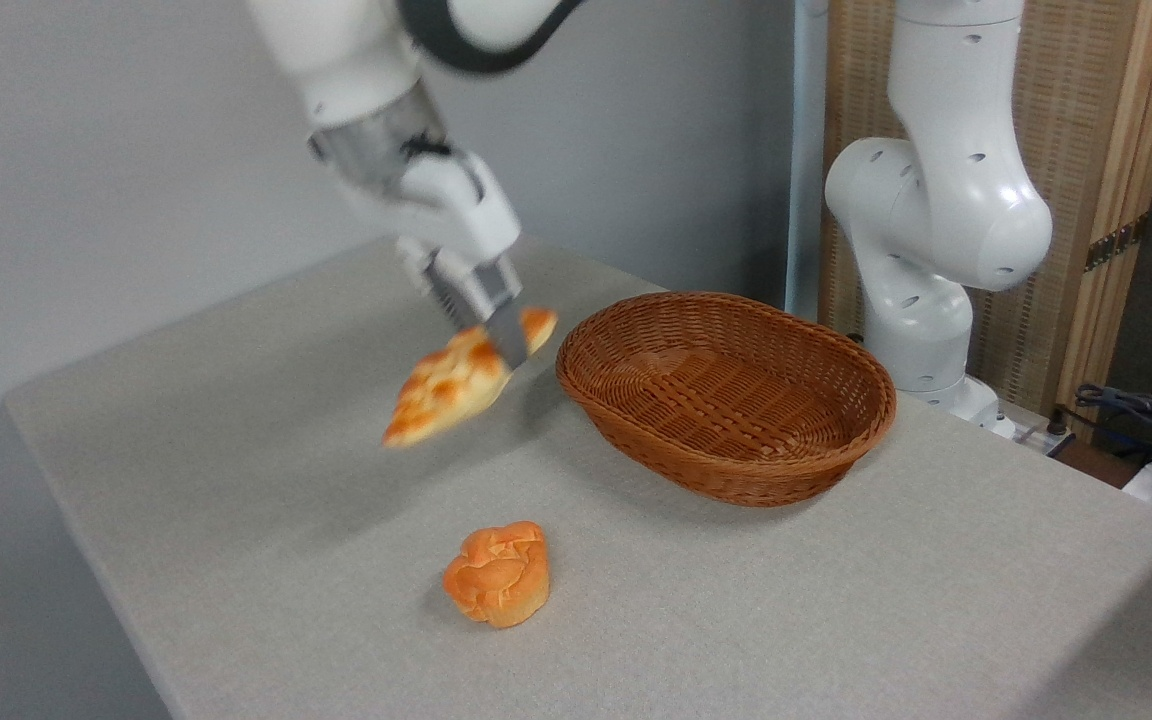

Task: Put bread into the basket
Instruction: 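Lift the braided loaf and carry it over the wicker basket, then open the gripper to release the loaf into the basket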

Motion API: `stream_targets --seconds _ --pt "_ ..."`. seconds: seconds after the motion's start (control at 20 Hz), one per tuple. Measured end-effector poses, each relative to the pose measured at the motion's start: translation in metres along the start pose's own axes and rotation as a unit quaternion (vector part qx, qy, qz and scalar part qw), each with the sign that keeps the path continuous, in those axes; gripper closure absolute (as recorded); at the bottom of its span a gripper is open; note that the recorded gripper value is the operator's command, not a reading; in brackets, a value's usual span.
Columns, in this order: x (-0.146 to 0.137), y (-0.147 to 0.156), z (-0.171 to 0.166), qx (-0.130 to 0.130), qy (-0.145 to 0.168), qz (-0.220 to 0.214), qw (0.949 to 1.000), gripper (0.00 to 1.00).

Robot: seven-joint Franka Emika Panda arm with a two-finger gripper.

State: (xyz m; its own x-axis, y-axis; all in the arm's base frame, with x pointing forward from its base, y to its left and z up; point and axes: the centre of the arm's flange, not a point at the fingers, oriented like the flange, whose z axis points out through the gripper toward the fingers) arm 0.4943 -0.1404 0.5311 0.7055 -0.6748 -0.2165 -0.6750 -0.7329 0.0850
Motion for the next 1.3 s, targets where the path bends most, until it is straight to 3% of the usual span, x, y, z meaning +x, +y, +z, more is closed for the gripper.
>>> stream_targets --seconds 0.05,0.15,0.25,0.4,0.5,0.6,0.65,0.7,1.1,1.3 --pt "-0.016 0.008 -0.009 0.001 -0.001 0.003 1.0 0.37" --pt "-0.051 0.028 -0.014 -0.001 -0.001 0.008 1.0 0.37" --pt "-0.082 0.047 0.004 -0.006 -0.01 0.013 0.9998 0.37" --pt "-0.103 0.074 0.035 -0.003 -0.034 0.023 0.9992 0.37" --pt "-0.104 0.088 0.052 0.0 -0.053 0.032 0.9981 0.34" --pt "-0.104 0.092 0.069 -0.004 -0.07 0.035 0.9969 0.17" --pt "-0.105 0.091 0.077 -0.008 -0.078 0.034 0.9964 0.04" --pt "-0.106 0.09 0.084 -0.012 -0.084 0.034 0.9958 0.0" --pt "-0.099 0.102 0.102 -0.016 -0.106 0.058 0.9925 0.0" --pt "-0.092 0.106 0.101 -0.029 -0.08 0.06 0.9946 0.0"
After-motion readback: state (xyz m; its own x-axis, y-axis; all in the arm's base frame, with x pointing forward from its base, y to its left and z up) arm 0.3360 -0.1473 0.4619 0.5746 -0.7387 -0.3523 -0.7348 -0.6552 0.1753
